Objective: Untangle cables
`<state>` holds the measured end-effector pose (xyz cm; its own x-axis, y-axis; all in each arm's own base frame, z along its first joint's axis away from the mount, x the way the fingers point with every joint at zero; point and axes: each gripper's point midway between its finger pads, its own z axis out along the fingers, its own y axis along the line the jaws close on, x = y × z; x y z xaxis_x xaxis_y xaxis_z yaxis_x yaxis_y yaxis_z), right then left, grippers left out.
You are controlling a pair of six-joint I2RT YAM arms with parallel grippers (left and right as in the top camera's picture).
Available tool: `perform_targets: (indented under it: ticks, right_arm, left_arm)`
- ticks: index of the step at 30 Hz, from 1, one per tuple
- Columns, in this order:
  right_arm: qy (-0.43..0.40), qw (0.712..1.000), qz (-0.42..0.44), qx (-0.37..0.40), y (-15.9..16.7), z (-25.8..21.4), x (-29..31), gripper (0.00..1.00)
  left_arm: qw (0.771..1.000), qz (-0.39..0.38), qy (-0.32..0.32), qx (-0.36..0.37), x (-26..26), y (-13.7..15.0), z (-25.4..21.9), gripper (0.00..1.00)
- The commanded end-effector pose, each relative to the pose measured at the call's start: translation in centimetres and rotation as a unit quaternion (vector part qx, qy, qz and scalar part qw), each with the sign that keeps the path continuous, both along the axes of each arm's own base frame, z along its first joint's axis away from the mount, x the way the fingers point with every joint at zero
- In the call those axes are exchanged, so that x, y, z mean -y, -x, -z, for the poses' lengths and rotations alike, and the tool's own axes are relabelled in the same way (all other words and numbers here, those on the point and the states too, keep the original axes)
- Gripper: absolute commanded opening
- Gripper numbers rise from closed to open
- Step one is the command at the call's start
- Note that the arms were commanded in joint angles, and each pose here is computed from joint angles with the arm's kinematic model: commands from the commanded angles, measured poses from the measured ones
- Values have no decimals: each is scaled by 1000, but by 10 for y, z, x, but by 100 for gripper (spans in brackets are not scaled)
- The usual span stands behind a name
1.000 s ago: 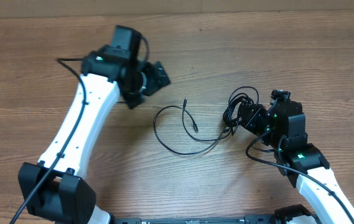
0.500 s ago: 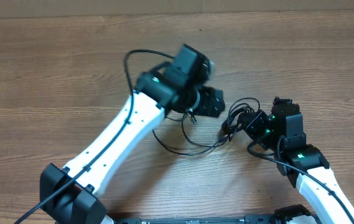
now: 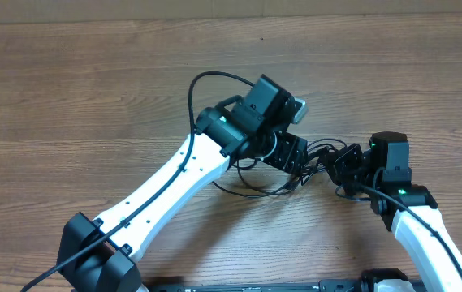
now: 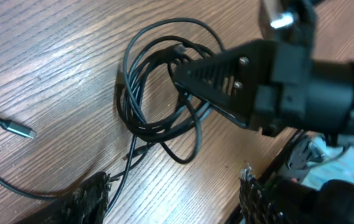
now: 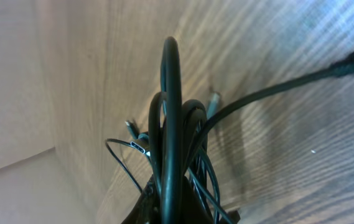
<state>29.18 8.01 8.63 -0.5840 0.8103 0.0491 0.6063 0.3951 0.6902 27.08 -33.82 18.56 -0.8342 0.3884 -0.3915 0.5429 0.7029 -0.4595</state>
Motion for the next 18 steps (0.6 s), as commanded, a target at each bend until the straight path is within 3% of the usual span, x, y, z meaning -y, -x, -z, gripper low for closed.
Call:
perform_targets:
  ticks: [1, 5, 13, 18]
  right_arm:
    - [-43, 999, -31, 9, -10, -16, -14, 4]
    - [-47, 998, -33, 5, -11, -15, -15, 4]
    - [-58, 998, -29, 6, -12, -17, -11, 4]
    - [-62, 998, -28, 4, -11, -17, -10, 4]
  left_arm:
    - [998, 18, -38, 51, 3, 3, 6, 67]
    - [995, 20, -67, 69, 11, 5, 20, 58]
    - [994, 40, -84, 54, 31, 16, 49, 54]
    - [993, 2, -109, 43, 29, 8, 69, 50]
